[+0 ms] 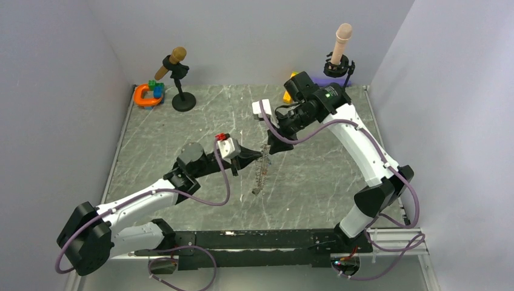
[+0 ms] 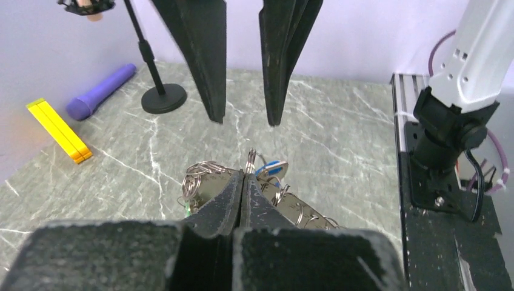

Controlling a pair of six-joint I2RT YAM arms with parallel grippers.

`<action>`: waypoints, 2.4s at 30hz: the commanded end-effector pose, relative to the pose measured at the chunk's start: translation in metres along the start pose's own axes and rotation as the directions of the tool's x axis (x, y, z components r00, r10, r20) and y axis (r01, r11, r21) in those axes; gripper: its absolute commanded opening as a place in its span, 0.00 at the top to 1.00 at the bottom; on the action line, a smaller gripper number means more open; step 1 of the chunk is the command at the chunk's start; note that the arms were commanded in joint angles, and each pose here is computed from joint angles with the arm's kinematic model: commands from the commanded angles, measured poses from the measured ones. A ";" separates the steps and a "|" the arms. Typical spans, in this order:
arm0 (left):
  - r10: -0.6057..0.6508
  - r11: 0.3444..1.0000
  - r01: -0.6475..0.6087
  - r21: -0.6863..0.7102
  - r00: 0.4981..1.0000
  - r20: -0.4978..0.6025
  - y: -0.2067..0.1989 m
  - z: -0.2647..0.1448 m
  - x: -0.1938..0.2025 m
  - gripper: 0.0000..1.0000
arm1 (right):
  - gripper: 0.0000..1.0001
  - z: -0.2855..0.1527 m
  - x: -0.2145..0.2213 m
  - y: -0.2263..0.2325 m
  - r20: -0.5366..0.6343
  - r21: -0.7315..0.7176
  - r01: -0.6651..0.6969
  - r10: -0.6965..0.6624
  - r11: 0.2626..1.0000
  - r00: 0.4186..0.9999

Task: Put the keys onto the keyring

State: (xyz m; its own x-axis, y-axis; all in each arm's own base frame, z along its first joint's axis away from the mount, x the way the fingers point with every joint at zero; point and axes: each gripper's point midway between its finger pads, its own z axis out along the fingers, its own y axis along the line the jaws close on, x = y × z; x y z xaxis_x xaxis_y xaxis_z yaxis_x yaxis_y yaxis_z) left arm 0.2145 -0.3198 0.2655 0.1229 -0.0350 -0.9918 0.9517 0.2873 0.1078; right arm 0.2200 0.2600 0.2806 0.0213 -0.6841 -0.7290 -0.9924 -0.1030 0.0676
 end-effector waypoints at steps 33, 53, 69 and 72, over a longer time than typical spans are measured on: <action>0.000 0.985 0.108 -0.136 0.785 0.620 0.028 -0.021 -0.134 1.00 | 0.75 -0.052 -0.084 -0.011 0.397 0.034 0.113 -0.117 0.993 0.910; 0.045 0.971 0.096 -0.217 0.824 0.565 0.038 -0.023 -0.124 1.00 | 0.65 -0.055 -0.081 -0.009 0.387 0.051 0.030 -0.047 0.998 0.921; 0.032 0.977 0.096 -0.191 0.817 0.576 0.035 -0.020 -0.124 1.00 | 0.81 -0.045 -0.080 -0.022 0.389 0.045 -0.036 0.015 0.998 0.921; 0.030 0.977 0.097 -0.189 0.816 0.578 0.035 -0.019 -0.124 1.00 | 0.85 -0.041 -0.077 -0.021 0.380 0.036 -0.040 0.023 0.999 0.925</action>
State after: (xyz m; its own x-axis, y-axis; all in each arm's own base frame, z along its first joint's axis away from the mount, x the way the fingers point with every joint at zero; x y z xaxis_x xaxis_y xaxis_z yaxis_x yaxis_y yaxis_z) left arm 0.2359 -0.2951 0.3520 0.2140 -0.4966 -0.8412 0.8859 0.4615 -0.0471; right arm 0.2470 0.2819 0.3613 -0.0552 -0.3737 -0.9259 -0.9963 -0.0405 0.0758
